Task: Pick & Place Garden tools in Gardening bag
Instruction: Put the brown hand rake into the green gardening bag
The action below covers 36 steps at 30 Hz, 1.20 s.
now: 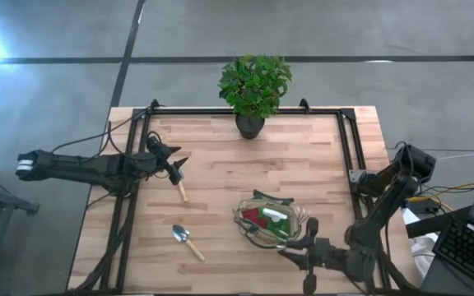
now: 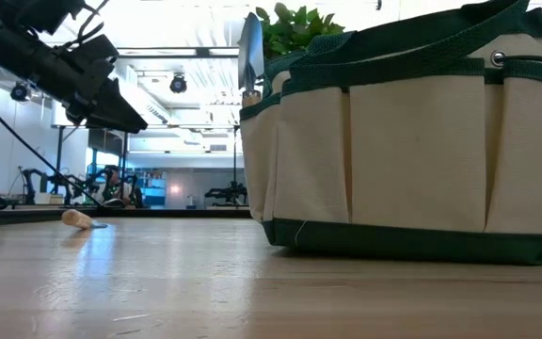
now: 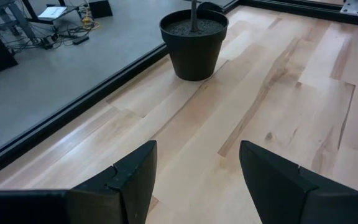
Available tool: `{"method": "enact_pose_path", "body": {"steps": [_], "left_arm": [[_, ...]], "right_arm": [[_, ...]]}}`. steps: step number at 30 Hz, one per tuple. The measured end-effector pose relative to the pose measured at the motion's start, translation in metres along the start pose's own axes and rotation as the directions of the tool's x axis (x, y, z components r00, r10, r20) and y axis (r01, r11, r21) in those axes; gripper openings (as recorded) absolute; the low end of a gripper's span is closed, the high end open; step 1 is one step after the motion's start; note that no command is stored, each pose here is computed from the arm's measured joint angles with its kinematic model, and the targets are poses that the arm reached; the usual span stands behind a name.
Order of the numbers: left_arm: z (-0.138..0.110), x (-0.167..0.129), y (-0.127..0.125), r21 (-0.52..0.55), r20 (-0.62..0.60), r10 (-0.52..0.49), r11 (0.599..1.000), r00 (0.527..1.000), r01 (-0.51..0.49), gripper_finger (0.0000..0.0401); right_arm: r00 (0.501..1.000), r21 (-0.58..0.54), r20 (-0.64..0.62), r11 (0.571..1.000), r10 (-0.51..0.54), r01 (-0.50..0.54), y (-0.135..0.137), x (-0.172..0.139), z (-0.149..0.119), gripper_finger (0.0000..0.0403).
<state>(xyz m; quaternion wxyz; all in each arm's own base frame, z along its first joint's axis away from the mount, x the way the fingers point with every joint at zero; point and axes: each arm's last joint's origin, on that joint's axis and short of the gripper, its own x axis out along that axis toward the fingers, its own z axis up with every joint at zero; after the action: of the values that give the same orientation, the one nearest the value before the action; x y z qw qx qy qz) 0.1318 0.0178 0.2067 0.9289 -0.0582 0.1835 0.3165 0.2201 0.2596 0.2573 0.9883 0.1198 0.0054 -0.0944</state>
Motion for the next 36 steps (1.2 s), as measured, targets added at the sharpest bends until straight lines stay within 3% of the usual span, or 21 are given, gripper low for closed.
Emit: {"method": "enact_pose_path", "body": {"steps": [15,23,36], "left_arm": [[0.000,0.000,0.000,0.017,-0.002,0.001,1.000,1.000,-0.001,0.0231],[0.000,0.000,0.000,0.019,-0.003,0.002,1.000,1.000,-0.002,0.0232],[0.000,0.000,0.000,0.018,-0.003,0.002,1.000,1.000,-0.002,0.0232]], "right_arm": [[0.988,0.060,0.002,0.987,-0.153,0.152,-0.008,0.047,-0.028,0.0057],[0.957,-0.028,0.059,0.958,-0.284,0.286,0.007,0.058,-0.032,0.0057],[0.858,-0.150,0.145,0.846,-0.493,0.512,0.028,0.078,-0.061,0.0057]]}}
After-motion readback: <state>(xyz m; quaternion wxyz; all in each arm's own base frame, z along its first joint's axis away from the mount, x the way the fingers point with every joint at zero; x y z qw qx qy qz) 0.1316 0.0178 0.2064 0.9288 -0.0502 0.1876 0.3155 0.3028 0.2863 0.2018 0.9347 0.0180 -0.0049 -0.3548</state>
